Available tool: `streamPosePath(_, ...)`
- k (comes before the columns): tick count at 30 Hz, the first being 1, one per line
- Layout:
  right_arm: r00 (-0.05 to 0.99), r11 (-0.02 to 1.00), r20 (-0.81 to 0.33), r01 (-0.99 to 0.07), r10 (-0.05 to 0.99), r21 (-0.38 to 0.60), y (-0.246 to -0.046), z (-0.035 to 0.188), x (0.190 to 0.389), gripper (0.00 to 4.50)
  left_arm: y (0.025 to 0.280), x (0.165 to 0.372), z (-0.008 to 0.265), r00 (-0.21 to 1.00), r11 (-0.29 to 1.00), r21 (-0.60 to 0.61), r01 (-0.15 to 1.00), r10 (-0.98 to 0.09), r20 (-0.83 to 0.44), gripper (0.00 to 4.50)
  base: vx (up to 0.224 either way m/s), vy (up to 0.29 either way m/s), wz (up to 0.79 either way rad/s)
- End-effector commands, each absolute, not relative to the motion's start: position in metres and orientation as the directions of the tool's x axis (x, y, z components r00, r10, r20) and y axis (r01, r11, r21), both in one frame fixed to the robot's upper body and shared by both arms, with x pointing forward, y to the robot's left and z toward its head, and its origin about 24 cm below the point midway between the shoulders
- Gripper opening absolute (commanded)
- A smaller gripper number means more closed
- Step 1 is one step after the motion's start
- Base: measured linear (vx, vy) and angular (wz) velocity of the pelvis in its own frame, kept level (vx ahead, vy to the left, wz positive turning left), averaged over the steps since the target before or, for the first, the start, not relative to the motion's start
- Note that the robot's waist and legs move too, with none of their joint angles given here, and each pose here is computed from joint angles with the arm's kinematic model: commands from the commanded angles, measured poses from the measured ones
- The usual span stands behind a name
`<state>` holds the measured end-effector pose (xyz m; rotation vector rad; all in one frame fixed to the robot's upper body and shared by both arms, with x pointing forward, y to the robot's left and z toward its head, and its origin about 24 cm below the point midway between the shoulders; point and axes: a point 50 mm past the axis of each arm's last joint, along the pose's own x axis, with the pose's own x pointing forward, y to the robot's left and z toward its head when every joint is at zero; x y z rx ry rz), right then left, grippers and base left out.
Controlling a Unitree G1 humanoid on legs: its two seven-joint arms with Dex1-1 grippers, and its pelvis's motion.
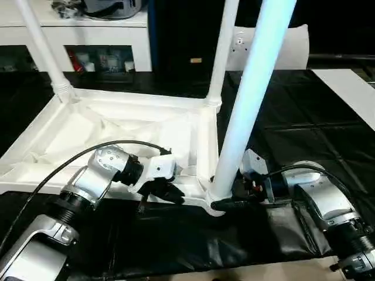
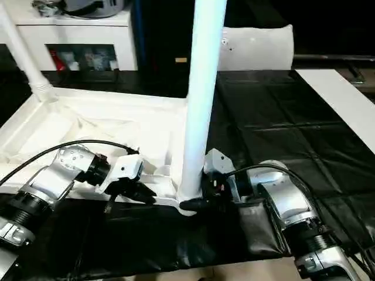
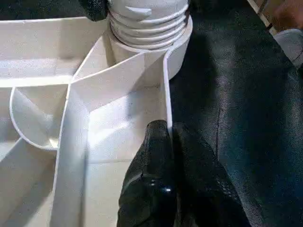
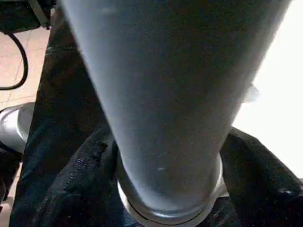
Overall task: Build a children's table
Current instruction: Rotate leg to tighten
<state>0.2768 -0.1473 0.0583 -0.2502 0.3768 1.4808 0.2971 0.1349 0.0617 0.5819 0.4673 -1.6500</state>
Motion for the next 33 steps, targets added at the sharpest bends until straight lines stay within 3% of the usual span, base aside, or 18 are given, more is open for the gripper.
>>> streamPosePath(1, 0.023, 0.053, -0.387, -0.996, 0.922, 0.067, -0.145, 0.061, 0.278, 2.98, 0.133, 0.293, 0.057, -0.172, -0.219, -0.009, 0.976, -0.741, -0.649, 0.0, 0.0, 0.0, 0.0)
streamPosePath(6, 0.017, 0.055, -0.373, -0.994, 0.928, 0.092, -0.145, 0.059, 0.277, 2.71, 0.134, 0.294, 0.056, -0.169, -0.216, -0.008, 0.976, -0.74, -0.652, 0.0, 0.0, 0.0, 0.0)
streamPosePath(11, 0.032, 0.082, -0.276, -0.982, 0.961, 0.172, -0.136, 0.056, 0.27, 2.66, 0.133, 0.296, 0.055, -0.114, -0.142, -0.004, 0.99, -0.774, -0.623, 0.0, 0.0, 0.0, 0.0)
streamPosePath(18, 0.299, 0.33, -0.168, -0.921, 0.939, 0.204, -0.1, 0.05, 0.273, 2.63, 0.117, 0.308, 0.052, 0.119, 0.138, 0.008, 0.99, -0.816, -0.566, 0.0, 0.0, 0.0, 0.0)
streamPosePath(22, 0.538, 0.576, -0.208, -0.784, 0.817, 0.231, -0.069, 0.043, 0.292, 2.62, 0.091, 0.319, 0.053, 0.341, 0.389, 0.008, 0.921, -0.798, -0.497, 0.0, 0.0, 0.0, 0.0)
streamPosePath(28, 0.704, 0.752, -0.263, -0.623, 0.659, 0.217, -0.046, 0.045, 0.309, 2.62, 0.07, 0.331, 0.064, 0.552, 0.602, 0.018, 0.798, -0.719, -0.422, 0.0, 0.0, 0.0, 0.0)
streamPosePath(30, 0.71, 0.746, -0.231, -0.622, 0.665, 0.238, -0.038, 0.05, 0.311, 2.62, 0.064, 0.331, 0.066, 0.571, 0.618, 0.021, 0.786, -0.712, -0.409, 0.0, 0.0, 0.0, 0.0)
streamPosePath(33, 0.727, 0.754, -0.209, -0.605, 0.654, 0.256, -0.037, 0.052, 0.311, 3.31, 0.063, 0.329, 0.067, 0.562, 0.604, 0.045, 0.796, -0.71, -0.425, 0.0, 0.0, 0.0, 0.0)
